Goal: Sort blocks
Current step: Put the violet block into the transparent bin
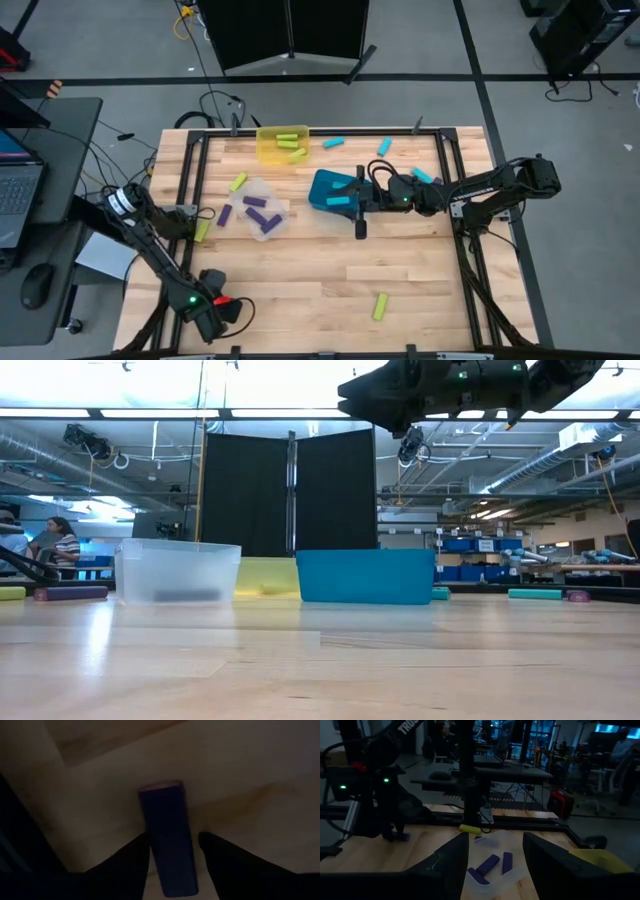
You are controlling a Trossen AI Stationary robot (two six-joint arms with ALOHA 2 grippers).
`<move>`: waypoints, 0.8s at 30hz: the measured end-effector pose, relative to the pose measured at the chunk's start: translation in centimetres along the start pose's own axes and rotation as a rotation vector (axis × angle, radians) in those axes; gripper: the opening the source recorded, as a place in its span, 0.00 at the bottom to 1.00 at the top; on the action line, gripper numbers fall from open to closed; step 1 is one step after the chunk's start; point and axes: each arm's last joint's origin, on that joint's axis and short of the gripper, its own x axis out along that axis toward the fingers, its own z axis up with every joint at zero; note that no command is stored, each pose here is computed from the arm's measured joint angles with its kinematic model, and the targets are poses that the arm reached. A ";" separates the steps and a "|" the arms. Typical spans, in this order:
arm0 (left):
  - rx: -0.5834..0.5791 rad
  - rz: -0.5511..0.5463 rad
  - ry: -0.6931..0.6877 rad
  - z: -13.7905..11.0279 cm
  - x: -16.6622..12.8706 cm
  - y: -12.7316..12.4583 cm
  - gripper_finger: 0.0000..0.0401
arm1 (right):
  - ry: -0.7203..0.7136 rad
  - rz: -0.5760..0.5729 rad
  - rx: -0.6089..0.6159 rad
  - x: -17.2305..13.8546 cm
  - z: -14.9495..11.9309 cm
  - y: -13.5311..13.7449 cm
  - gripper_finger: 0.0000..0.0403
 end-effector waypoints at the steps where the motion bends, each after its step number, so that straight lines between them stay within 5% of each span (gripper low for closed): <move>1: 0.006 -0.002 -0.002 -0.1 0.0 0.0 0.45 | 0.000 -0.004 0.000 0.0 0.0 0.0 0.49; 9: 0.067 -0.006 -0.016 -0.3 0.0 0.3 0.27 | 0.000 -0.006 0.000 0.0 0.0 0.0 0.49; 24: 0.144 -0.018 -0.163 -1.0 -3.2 -0.7 0.27 | -0.011 -0.032 -0.007 0.0 0.1 -0.1 0.49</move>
